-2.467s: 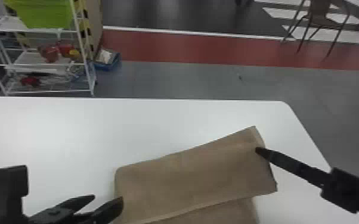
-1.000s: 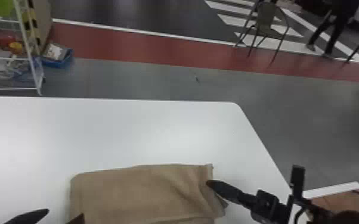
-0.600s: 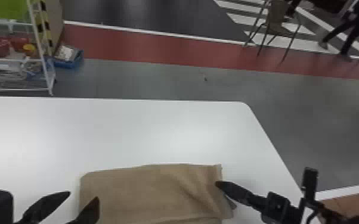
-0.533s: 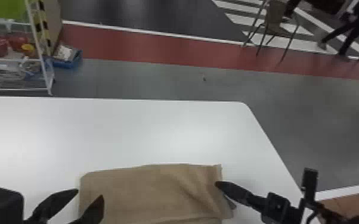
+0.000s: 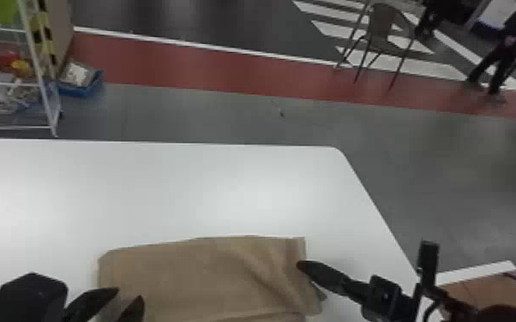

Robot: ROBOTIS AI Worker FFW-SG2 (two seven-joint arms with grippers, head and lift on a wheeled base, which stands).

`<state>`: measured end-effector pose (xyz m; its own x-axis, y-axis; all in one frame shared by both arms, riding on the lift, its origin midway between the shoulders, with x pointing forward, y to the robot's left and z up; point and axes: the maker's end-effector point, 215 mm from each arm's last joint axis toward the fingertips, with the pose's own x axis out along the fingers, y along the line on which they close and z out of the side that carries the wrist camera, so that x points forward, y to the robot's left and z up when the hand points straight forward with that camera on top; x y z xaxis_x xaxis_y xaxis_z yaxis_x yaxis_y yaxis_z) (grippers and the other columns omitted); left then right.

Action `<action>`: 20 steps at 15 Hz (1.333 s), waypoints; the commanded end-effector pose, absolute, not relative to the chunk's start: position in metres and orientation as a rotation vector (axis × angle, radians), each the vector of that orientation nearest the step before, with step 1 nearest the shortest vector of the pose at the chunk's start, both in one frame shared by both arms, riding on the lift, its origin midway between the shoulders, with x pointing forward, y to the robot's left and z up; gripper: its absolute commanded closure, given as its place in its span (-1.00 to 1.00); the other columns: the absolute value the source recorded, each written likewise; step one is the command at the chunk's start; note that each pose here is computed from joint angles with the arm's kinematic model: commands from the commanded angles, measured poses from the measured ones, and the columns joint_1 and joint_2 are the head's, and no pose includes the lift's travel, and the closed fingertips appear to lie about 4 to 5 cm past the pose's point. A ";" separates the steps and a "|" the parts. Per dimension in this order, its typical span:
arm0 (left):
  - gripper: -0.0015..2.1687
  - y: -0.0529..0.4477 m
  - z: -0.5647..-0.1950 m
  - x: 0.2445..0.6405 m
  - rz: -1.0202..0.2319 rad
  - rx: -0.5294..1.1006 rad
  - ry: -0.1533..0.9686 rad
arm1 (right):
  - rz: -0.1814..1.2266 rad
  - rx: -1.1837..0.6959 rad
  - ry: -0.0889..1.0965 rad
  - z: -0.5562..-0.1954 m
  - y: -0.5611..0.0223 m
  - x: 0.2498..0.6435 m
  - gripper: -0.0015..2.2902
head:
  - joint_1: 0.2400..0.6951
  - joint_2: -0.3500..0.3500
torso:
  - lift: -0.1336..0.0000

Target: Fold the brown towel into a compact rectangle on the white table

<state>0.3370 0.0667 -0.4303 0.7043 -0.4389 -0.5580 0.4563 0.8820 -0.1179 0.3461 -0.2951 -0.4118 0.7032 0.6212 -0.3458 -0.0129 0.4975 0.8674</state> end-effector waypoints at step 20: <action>0.51 0.078 -0.440 0.349 -0.507 0.086 0.640 | 0.505 0.994 0.641 -0.371 -0.290 0.351 0.15 | 1.00 -0.98 | -0.83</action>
<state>0.3482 0.0779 -0.4474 0.6811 -0.4168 -0.6020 0.4758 0.8768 -0.0688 0.3498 -0.2919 -0.3848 0.7065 0.6468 -0.2873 -0.0657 0.4641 0.8833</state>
